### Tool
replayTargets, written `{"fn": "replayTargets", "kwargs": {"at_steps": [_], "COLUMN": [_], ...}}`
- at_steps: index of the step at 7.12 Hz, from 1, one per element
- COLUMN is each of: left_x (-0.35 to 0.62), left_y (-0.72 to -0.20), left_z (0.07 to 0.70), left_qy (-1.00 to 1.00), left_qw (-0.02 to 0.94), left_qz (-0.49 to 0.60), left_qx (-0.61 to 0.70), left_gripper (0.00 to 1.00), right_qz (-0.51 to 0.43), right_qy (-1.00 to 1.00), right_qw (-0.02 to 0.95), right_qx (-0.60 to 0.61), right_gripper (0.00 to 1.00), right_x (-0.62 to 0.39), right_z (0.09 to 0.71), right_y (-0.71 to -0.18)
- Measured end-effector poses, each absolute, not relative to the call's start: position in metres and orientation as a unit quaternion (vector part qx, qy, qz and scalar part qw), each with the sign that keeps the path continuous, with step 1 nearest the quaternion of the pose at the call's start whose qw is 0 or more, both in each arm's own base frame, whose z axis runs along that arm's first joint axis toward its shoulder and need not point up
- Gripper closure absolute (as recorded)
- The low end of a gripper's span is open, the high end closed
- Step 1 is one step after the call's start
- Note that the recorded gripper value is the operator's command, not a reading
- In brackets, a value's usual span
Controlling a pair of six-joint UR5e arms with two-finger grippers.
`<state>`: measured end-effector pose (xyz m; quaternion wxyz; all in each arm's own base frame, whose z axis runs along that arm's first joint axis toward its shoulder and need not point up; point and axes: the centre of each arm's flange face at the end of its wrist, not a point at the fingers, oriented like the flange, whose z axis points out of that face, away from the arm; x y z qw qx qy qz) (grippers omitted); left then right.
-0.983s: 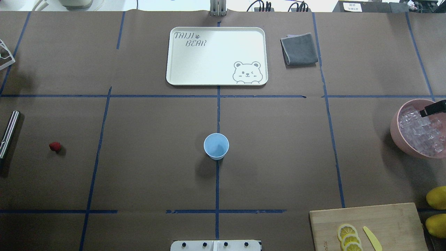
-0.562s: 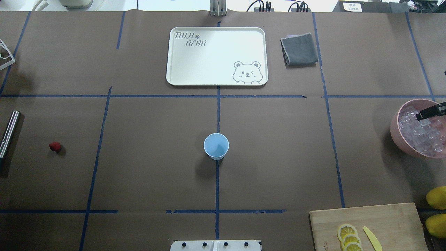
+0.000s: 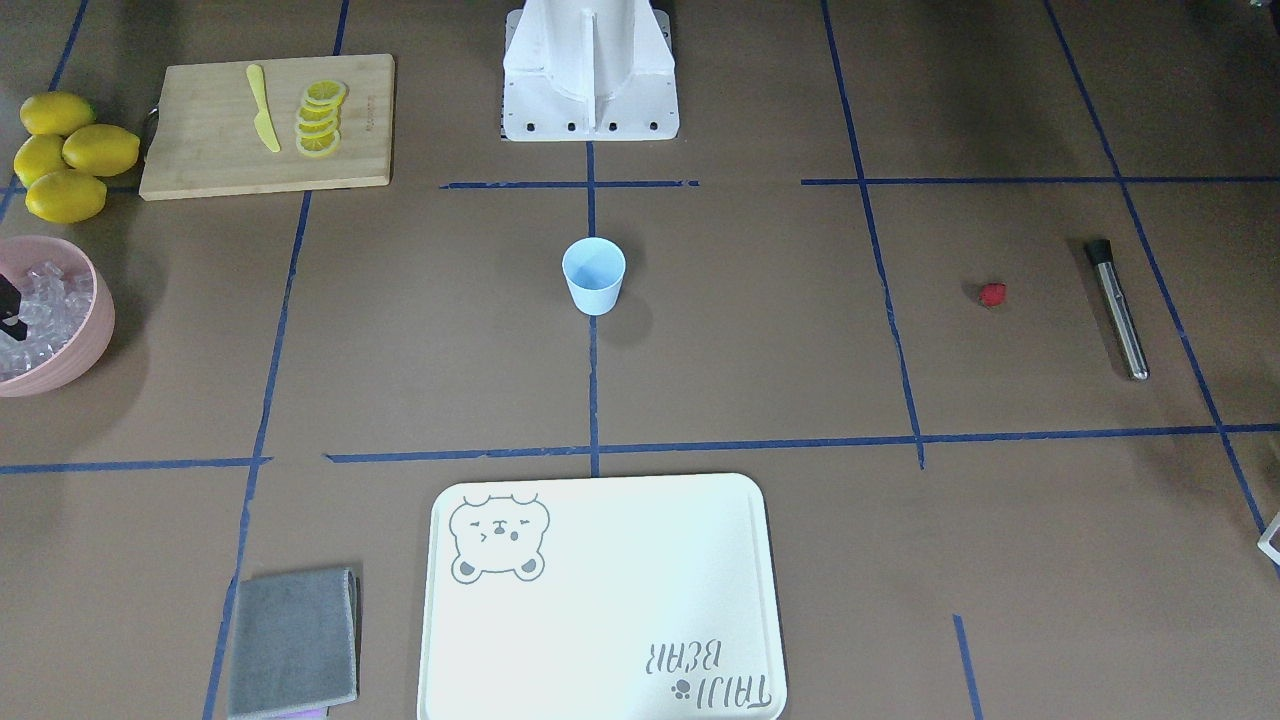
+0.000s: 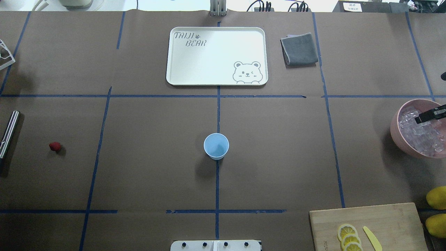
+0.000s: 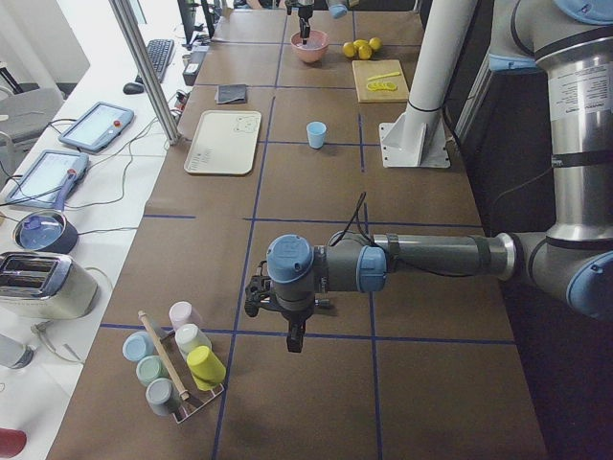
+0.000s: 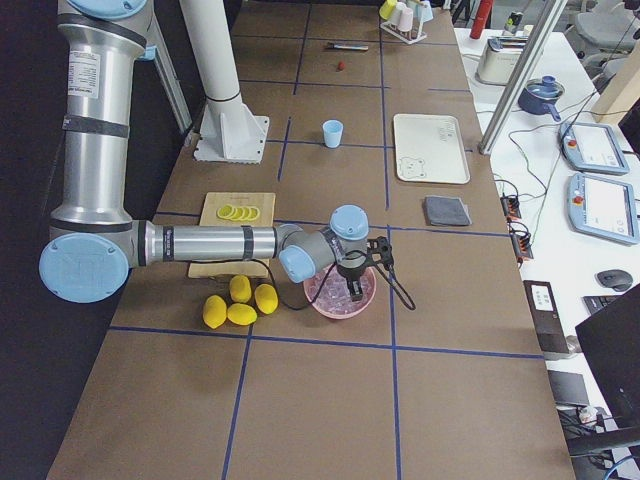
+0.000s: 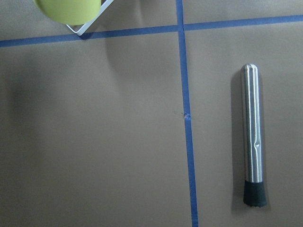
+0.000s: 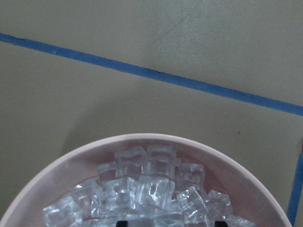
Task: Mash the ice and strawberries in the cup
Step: 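Lower the right gripper into the pink bowl and grasp an ice cube, then carry the ice cube with the right gripper over the light-blue cup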
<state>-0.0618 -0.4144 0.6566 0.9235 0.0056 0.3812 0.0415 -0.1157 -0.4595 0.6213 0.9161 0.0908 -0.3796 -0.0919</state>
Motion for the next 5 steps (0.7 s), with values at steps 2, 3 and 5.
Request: {"fn": "replayTargets", "kwargs": {"at_steps": [2, 3, 5], "left_x": [-0.0617, -0.0618, -0.0619], "left_y": [-0.4145, -0.4145, -0.4144], "left_z": [0.6566, 0.6566, 0.6566], "left_qy": [0.381, 0.381, 0.381], "left_qw": [0.924, 0.924, 0.924], "left_qz": [0.042, 0.042, 0.041], "left_qx": [0.006, 0.006, 0.006], "left_gripper": [0.00, 0.00, 0.00], "right_qz": [-0.092, -0.093, -0.096], "right_qy": [-0.379, -0.379, -0.382], "right_qw": [0.916, 0.916, 0.914], "right_qx": [0.091, 0.091, 0.096], "right_gripper": [0.96, 0.97, 0.98], "right_x": [-0.1156, -0.1154, -0.1157], "right_z": [0.6218, 0.6220, 0.6154], "right_y": [-0.4592, -0.4591, -0.4606]}}
